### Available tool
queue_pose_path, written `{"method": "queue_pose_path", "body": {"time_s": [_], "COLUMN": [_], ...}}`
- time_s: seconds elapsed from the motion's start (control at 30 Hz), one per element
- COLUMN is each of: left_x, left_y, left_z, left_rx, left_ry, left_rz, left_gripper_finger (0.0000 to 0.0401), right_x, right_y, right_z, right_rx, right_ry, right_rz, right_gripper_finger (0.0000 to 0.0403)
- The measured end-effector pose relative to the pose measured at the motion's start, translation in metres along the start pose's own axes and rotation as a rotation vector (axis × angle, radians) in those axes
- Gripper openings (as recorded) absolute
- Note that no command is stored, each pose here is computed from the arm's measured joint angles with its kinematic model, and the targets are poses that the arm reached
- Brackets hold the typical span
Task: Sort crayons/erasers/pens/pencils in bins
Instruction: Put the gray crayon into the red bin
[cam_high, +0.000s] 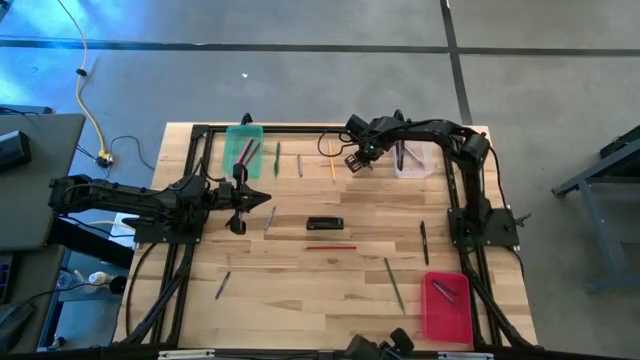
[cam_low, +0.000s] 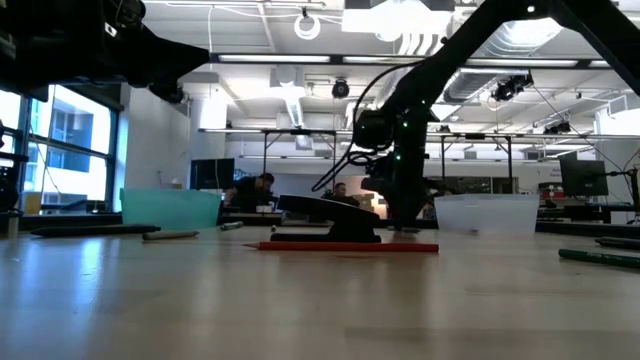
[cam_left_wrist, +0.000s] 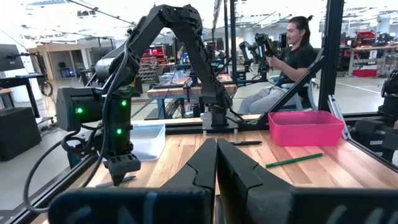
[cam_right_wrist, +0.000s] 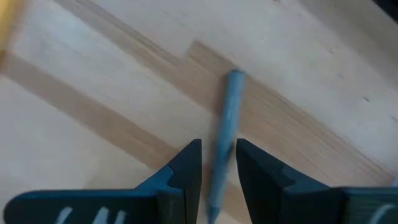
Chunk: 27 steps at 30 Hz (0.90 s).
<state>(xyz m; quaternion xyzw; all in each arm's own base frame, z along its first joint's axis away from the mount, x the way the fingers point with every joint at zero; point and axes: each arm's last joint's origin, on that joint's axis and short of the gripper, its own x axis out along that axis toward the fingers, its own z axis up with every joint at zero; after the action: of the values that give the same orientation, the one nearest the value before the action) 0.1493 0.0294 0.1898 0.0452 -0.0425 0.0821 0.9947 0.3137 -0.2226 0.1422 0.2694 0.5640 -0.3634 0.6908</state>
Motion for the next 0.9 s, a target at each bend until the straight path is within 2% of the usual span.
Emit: {"method": "queue_pose_path", "body": {"time_s": [0.3, 0.67, 0.9], "left_x": [0.0000, 0.0000, 0.0000], "left_y": [0.0000, -0.0005, -0.0005], "left_z": [0.0001, 0.0002, 0.0002], "left_rx": [0.002, -0.018, -0.017], "left_ry": [0.000, -0.002, -0.001], "left_rz": [0.000, -0.016, -0.016], "left_gripper_finger": [0.0003, 0.0003, 0.0003], "right_x": [0.0043, 0.0045, 0.0044], "right_y": [-0.0022, -0.0018, -0.0018], "right_z": [-0.0010, -0.0007, -0.0007], "right_rx": [0.008, 0.008, 0.004], "right_ry": [-0.026, -0.028, -0.025], "right_rz": [0.014, 0.020, 0.020], "right_gripper_finger": [0.0098, 0.0017, 0.0012]}}
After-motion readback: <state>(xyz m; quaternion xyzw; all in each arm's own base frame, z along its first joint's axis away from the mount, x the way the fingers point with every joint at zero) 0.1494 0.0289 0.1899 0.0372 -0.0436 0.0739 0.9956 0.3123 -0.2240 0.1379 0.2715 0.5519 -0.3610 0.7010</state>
